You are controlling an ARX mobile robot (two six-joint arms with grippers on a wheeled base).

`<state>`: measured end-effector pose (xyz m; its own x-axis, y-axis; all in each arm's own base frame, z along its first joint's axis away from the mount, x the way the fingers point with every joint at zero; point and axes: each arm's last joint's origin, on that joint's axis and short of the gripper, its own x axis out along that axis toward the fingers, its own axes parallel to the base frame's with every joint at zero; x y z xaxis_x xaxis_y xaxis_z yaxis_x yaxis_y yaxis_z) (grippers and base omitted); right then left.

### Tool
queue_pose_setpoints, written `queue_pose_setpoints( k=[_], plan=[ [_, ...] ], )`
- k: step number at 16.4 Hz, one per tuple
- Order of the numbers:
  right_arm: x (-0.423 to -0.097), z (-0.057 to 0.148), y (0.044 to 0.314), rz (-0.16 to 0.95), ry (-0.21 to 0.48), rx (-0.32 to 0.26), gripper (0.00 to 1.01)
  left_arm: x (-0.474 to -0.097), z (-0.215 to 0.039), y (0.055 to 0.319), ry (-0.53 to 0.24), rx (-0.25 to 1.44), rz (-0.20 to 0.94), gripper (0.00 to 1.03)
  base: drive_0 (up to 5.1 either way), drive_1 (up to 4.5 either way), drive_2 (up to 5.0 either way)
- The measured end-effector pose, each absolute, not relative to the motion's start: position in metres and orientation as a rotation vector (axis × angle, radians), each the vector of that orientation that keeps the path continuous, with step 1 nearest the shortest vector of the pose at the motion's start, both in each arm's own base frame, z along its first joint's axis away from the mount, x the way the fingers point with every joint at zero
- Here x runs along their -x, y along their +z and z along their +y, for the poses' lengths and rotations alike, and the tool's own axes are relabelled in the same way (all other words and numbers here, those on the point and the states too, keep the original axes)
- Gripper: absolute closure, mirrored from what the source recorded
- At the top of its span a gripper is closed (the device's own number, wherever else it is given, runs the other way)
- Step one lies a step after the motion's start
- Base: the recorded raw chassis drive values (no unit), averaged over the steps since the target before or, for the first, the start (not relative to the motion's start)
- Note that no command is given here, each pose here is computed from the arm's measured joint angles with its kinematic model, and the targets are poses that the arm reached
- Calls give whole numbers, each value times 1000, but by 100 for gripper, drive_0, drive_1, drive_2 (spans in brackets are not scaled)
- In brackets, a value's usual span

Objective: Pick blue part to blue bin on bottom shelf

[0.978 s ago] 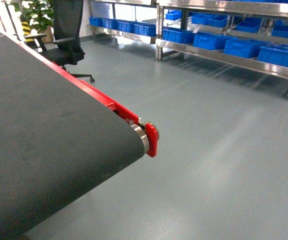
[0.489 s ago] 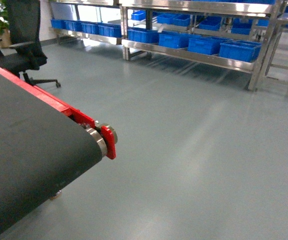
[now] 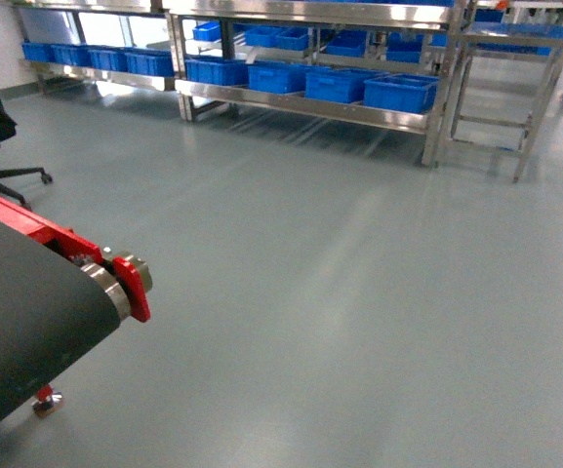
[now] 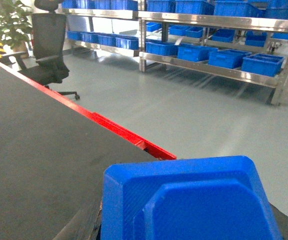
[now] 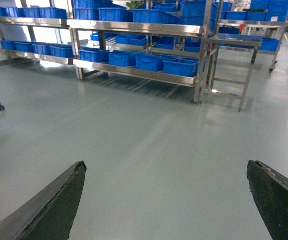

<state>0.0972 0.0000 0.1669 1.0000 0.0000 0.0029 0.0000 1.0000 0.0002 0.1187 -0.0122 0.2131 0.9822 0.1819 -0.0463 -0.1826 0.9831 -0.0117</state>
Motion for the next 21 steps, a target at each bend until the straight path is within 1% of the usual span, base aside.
queue_pose_setpoints(
  k=[21],
  plan=[
    [-97, 0, 167, -3, 0, 0, 3, -119, -12, 213, 183, 16, 46, 59, -166, -166, -166]
  ],
)
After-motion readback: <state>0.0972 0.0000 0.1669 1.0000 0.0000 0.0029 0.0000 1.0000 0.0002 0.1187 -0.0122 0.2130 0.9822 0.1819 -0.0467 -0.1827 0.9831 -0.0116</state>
